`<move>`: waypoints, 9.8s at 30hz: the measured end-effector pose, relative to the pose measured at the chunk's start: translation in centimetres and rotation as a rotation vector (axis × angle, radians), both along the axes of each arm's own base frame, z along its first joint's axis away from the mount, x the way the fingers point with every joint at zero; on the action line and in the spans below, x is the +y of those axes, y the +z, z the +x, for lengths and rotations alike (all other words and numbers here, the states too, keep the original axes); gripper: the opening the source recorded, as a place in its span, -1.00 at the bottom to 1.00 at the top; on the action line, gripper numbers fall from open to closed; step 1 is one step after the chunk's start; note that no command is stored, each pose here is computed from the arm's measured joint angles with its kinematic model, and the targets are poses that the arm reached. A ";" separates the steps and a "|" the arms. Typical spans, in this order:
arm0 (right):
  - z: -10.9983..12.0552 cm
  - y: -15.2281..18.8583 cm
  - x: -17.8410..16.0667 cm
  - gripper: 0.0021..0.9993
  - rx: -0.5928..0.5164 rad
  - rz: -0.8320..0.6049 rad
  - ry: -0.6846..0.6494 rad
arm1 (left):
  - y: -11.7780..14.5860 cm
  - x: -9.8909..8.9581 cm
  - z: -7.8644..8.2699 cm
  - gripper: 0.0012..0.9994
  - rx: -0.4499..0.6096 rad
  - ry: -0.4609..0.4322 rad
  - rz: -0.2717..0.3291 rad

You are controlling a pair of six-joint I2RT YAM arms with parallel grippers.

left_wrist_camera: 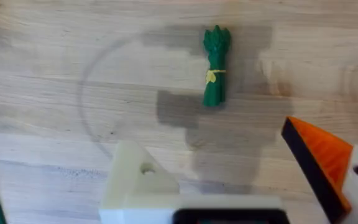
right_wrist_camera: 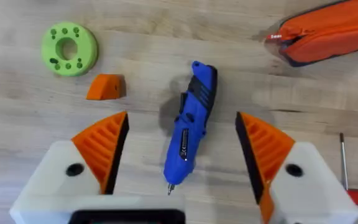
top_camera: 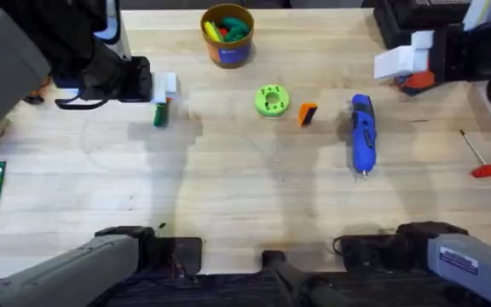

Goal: Pick up the gripper from the table and insert it into the empty holder that is missing its gripper. Then pick up a screw, insert it into the mounting hole, and use the screwdriver to tighten it. Finally, clean up the table by picking up the vegetable and placing it into the bucket.

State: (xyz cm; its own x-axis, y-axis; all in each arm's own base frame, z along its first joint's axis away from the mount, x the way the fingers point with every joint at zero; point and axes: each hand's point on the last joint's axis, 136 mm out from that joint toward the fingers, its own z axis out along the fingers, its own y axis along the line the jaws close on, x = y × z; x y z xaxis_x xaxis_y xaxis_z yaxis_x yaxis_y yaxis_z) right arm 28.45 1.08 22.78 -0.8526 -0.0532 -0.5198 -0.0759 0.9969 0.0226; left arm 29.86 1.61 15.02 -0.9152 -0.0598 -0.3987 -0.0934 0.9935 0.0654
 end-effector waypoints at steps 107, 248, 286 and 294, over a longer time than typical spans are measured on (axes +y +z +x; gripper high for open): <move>0.0 0.0 0.0 0.98 0.001 -0.001 0.002 | 10.7 0.8 -2.4 -1.00 -0.223 0.016 -0.072; 0.0 0.0 0.0 0.98 0.000 -0.001 0.002 | 0.9 -17.7 -15.7 0.97 -0.986 -1.154 -0.661; 0.0 0.0 0.0 0.98 0.000 -0.001 0.002 | 0.9 -17.7 -15.7 0.97 -0.986 -1.154 -0.660; 0.0 0.0 0.0 0.98 0.000 -0.001 0.002 | 0.9 -17.7 -15.7 0.97 -0.986 -1.154 -0.661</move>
